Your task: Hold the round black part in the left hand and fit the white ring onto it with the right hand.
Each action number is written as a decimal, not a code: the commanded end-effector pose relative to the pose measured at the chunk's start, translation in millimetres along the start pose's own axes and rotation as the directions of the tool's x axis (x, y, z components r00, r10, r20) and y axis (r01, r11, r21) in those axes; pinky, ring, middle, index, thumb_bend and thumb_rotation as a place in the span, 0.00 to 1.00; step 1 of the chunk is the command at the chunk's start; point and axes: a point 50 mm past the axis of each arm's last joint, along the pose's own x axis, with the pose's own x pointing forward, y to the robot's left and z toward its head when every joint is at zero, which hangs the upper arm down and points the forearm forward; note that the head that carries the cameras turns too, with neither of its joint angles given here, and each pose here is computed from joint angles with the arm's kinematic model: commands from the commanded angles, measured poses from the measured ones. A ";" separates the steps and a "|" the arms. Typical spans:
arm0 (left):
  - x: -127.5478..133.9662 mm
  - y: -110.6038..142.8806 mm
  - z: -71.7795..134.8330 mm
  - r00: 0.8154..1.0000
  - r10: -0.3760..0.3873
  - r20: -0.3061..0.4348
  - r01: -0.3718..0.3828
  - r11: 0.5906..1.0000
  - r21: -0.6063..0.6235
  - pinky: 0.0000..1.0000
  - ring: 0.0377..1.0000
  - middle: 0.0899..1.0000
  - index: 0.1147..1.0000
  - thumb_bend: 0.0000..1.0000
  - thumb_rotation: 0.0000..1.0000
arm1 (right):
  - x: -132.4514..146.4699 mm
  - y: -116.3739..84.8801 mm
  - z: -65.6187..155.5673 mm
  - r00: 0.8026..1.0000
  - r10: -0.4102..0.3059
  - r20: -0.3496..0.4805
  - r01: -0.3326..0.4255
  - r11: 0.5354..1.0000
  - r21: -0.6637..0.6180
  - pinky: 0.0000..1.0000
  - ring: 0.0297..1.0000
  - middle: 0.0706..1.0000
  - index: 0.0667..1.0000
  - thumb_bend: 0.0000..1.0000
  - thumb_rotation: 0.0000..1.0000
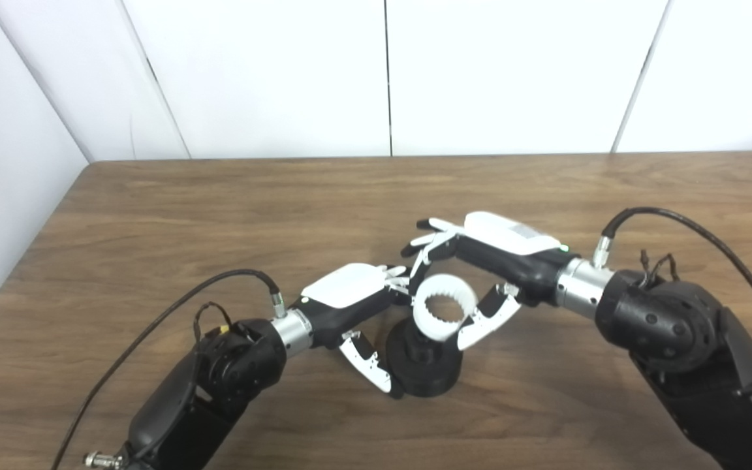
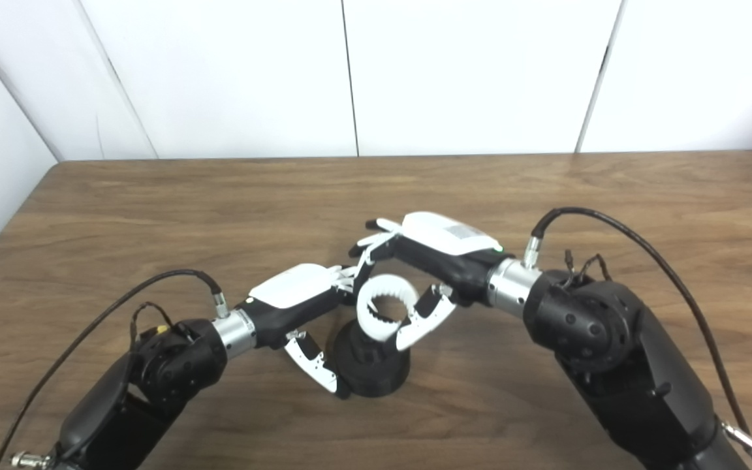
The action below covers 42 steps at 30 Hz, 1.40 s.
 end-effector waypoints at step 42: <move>1.4 7.7 4.9 1.000 0.012 -0.006 -0.012 1.000 0.022 1.00 1.00 0.93 0.57 0.87 0.34 | 9.1 -3.9 23.7 0.995 0.006 0.101 -0.003 0.999 -0.032 0.99 1.00 0.87 0.46 0.52 0.16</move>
